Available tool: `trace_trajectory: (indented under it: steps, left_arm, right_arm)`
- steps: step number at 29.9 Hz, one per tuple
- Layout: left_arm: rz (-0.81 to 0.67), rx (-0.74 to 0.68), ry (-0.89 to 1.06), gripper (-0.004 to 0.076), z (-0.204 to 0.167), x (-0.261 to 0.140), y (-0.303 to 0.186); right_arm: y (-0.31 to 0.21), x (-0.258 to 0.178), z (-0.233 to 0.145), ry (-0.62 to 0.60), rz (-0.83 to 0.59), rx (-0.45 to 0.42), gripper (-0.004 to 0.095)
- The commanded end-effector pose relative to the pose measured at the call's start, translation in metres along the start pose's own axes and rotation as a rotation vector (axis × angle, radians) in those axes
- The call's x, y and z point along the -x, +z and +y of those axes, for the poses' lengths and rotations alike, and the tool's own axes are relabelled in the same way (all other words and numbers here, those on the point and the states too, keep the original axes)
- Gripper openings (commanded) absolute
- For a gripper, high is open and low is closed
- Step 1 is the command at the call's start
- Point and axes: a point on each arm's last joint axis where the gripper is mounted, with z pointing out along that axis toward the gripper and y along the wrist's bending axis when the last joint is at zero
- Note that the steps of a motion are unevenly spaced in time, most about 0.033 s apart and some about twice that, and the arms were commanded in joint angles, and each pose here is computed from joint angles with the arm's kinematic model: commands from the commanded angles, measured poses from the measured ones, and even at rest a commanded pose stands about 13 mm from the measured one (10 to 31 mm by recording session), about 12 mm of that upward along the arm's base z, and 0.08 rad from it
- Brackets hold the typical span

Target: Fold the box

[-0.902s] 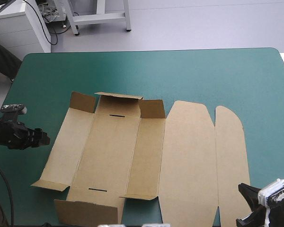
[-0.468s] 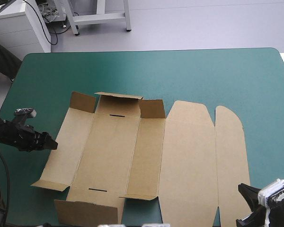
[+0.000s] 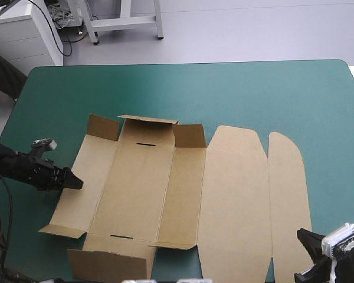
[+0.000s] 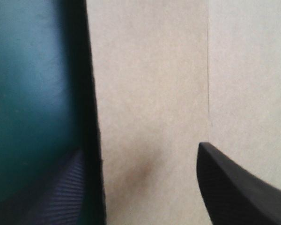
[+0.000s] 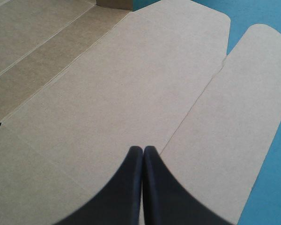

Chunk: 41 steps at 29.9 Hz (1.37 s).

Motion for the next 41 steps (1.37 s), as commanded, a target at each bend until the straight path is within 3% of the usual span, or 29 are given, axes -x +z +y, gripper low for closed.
trace_trajectory:
  steps: [1, 14, 17, 26, 34, 41]
  left_arm:
    - [0.021, -0.093, 0.011, 0.0475, -0.021, 0.003, -0.004]
    - [0.185, -0.105, 0.040, 0.0447, -0.053, 0.000, 0.029]
    - [0.175, -0.116, 0.026, 0.0369, -0.054, 0.001, 0.029]
    - [0.172, -0.119, 0.045, -0.0003, -0.054, 0.001, 0.029]
    - [0.068, -0.055, 0.159, -0.0008, -0.067, 0.031, 0.016]
    - [-0.045, 0.189, 0.585, -0.0008, -0.136, 0.091, -0.011]
  right_arm:
    - [-0.004, 0.012, 0.000, -0.011, -0.082, -0.005, -0.0020]
    - [-0.004, 0.012, 0.000, -0.011, -0.082, -0.005, -0.0020]
    - [-0.004, 0.012, 0.000, -0.009, -0.082, -0.002, -0.0020]
    - [-0.004, 0.012, 0.001, -0.004, -0.081, 0.004, -0.0020]
    - [-0.004, 0.012, 0.001, -0.005, -0.083, 0.003, -0.0020]
    - [-0.004, 0.013, 0.001, -0.004, -0.085, 0.005, -0.0020]
